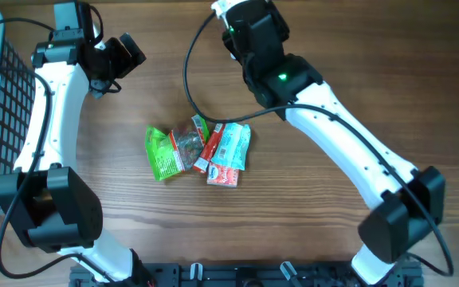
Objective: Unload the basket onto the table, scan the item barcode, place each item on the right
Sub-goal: 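Lift the noodle cup and hold it over the barcode scanner, then move the noodle cup away from the scanner to the right side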
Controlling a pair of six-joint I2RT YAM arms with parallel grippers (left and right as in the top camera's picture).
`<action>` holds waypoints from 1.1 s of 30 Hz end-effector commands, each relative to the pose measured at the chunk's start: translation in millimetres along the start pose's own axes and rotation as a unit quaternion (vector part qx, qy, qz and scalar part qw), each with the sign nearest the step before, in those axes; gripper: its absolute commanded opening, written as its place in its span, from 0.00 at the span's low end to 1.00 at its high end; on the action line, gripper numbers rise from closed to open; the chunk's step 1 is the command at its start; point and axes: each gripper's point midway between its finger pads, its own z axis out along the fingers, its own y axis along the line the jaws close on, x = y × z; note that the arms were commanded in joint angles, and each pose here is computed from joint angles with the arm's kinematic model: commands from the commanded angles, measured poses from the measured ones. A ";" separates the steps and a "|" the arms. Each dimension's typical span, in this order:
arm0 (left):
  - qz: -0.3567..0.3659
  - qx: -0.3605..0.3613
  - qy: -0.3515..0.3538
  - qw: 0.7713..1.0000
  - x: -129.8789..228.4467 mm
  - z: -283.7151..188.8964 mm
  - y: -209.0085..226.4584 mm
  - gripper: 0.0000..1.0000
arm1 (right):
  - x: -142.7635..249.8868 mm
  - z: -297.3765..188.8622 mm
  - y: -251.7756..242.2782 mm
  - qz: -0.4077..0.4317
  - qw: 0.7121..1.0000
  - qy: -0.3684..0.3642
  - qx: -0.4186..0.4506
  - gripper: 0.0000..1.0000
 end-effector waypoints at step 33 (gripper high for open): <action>-0.003 0.002 -0.001 1.000 -1.3 -0.9 0.0 1.00 | 42.7 151.3 29.2 -0.109 0.974 -0.057 0.190 0.66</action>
